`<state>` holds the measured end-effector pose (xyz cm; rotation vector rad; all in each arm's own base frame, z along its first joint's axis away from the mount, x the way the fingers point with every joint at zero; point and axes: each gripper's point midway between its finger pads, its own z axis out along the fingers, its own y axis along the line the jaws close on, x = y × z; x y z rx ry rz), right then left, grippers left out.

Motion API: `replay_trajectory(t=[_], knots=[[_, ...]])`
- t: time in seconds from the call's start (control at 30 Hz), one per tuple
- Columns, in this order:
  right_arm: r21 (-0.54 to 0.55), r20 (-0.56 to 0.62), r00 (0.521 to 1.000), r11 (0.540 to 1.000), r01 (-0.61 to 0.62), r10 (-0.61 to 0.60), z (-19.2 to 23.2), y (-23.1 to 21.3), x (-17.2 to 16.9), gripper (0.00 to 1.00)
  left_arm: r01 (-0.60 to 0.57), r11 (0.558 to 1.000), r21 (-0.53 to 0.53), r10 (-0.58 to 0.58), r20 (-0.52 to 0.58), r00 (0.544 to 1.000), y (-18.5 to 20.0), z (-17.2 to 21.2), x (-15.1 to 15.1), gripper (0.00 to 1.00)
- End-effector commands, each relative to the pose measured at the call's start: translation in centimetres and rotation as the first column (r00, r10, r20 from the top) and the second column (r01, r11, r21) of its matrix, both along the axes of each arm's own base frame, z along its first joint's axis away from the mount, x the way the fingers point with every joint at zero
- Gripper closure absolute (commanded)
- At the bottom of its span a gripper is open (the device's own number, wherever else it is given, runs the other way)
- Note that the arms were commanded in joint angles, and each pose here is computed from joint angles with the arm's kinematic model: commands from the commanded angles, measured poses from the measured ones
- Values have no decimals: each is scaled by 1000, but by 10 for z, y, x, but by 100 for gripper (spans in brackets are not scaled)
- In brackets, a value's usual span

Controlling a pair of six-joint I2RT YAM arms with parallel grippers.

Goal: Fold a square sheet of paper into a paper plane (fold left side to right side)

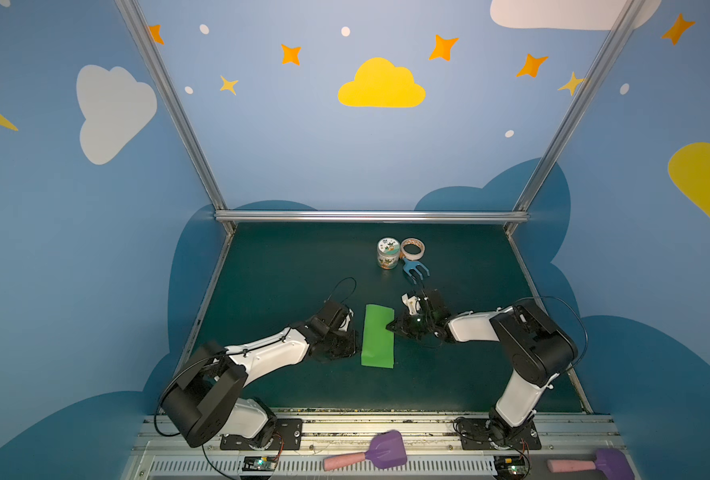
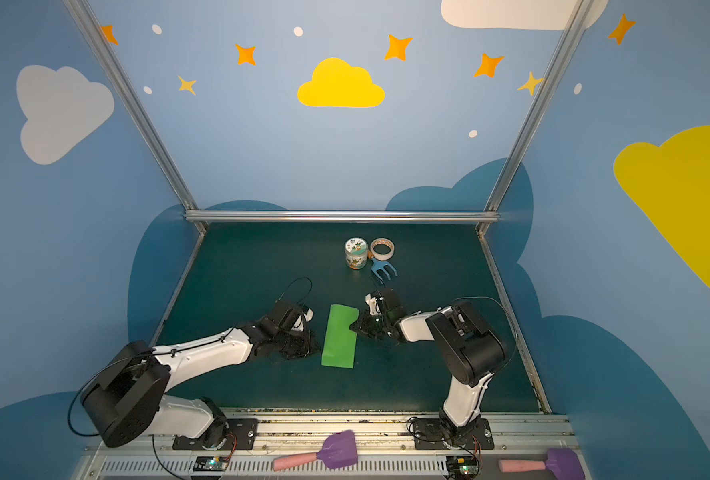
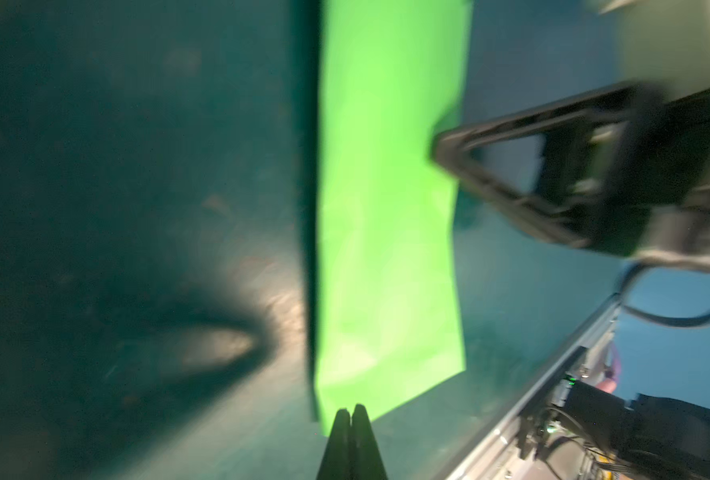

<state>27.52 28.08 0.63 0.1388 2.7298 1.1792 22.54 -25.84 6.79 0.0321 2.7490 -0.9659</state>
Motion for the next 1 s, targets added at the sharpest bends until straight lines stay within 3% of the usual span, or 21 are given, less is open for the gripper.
replay_trajectory(t=[0.0, 0.23, 0.5, 0.6, 0.7, 0.97], knots=[[-339, -252, 964, 941, -8, -83, -86, -66, -63, 100, 23, 1000, -15, -23, 22, 999, -9, 15, 9, 96], [-336, -256, 963, 942, -11, -80, -87, -64, -62, 100, 62, 998, -15, -62, -19, 998, -23, -7, -4, 96], [-341, -255, 964, 940, -19, -73, -87, -65, -62, 100, 22, 999, 32, -19, -89, 996, -5, -49, -30, 96], [-340, -250, 966, 940, -28, -62, -86, -65, -61, 100, 18, 999, 50, -14, -87, 996, -1, -49, -31, 97], [-331, -238, 970, 942, -45, -38, -85, -63, -61, 100, 15, 999, 46, -13, -45, 999, -2, -30, -20, 96], [-332, -236, 972, 941, -66, -15, -86, -61, -59, 100, 26, 999, 41, -28, 50, 998, -12, 21, 43, 96]])
